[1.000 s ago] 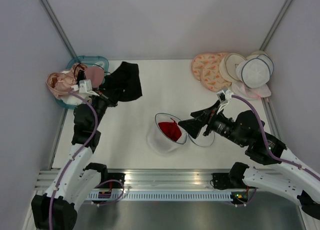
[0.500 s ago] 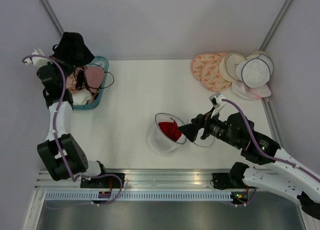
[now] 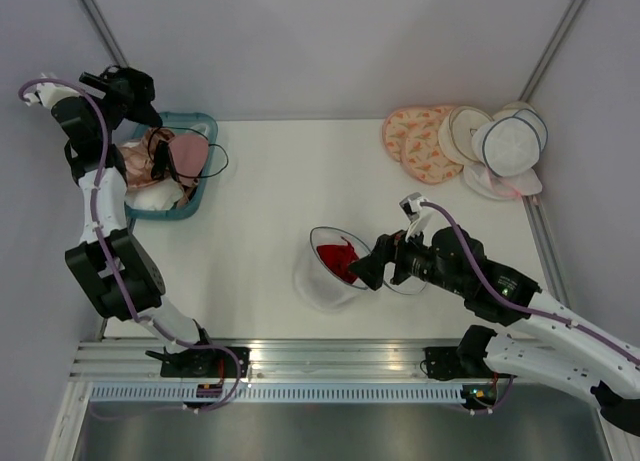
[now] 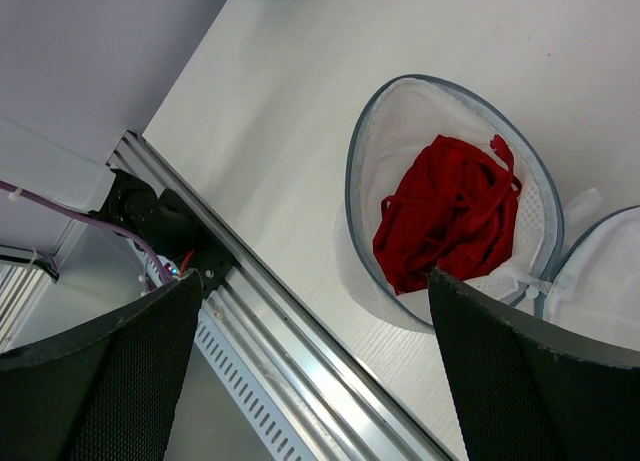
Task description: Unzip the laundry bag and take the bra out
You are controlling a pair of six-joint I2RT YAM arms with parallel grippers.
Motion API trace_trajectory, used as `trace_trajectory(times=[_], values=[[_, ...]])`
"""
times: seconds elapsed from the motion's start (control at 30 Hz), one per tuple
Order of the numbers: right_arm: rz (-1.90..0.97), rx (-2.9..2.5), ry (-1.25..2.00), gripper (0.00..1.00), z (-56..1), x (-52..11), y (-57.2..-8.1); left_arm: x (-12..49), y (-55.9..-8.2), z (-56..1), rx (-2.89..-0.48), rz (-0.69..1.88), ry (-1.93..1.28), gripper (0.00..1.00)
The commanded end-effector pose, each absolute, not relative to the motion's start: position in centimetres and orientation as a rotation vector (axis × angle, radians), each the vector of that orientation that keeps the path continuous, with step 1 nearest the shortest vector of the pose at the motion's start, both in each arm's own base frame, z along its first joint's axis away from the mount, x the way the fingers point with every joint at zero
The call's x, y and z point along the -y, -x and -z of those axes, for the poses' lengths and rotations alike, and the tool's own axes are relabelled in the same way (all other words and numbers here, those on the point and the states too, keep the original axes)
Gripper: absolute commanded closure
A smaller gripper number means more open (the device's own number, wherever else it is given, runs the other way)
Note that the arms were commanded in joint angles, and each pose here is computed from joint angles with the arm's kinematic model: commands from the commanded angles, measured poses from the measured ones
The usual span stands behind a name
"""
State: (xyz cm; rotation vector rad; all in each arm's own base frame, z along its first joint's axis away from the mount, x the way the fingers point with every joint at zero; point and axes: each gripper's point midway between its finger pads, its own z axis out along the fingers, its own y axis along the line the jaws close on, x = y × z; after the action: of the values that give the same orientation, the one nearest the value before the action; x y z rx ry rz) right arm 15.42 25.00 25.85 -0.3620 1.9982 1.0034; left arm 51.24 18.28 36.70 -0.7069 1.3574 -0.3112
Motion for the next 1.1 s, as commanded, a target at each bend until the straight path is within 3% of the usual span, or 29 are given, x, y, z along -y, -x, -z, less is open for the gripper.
trace_trajectory(times=[0.0, 0.07, 0.27, 0.5, 0.63, 0.77, 0.9, 1.07], values=[[-1.056, -1.986, 0.365, 0.02, -26.0, -25.6, -15.1, -19.3, -51.0, -37.0, -1.358, 0.284, 0.753, 0.06], [-1.054, -1.986, 0.362, 0.02, -25.8, -25.3, -15.0, -19.2, -50.7, -36.9, -1.357, 0.285, 0.756, 0.0], [-1.048, -1.969, 0.355, 0.02, -25.8, -24.6, -14.7, -17.9, -49.4, -34.0, -1.403, 0.326, 0.788, 0.0], [-0.83, -1.968, 0.173, 0.02, -24.9, -21.2, -17.4, -10.4, -43.5, -33.2, -1.392, 0.499, 0.69, 0.0], [-0.424, -2.055, -0.159, 0.02, -20.4, -15.4, -20.5, -3.3, -39.5, -31.8, -1.45, 0.616, 0.594, 0.0], [-0.122, -2.05, -0.56, 0.02, -15.7, -9.7, -20.5, 4.0, -34.5, -28.1, -1.544, 0.762, 0.519, 0.0], [-0.133, -2.081, -0.732, 0.02, -10.2, -9.3, -19.4, 9.9, -29.0, -28.1, -1.552, 0.906, 0.37, 0.0], [-0.248, -2.116, -0.932, 0.02, -3.3, -9.4, -17.6, 13.2, -23.3, -28.6, -1.575, 1.055, 0.199, 0.0]])
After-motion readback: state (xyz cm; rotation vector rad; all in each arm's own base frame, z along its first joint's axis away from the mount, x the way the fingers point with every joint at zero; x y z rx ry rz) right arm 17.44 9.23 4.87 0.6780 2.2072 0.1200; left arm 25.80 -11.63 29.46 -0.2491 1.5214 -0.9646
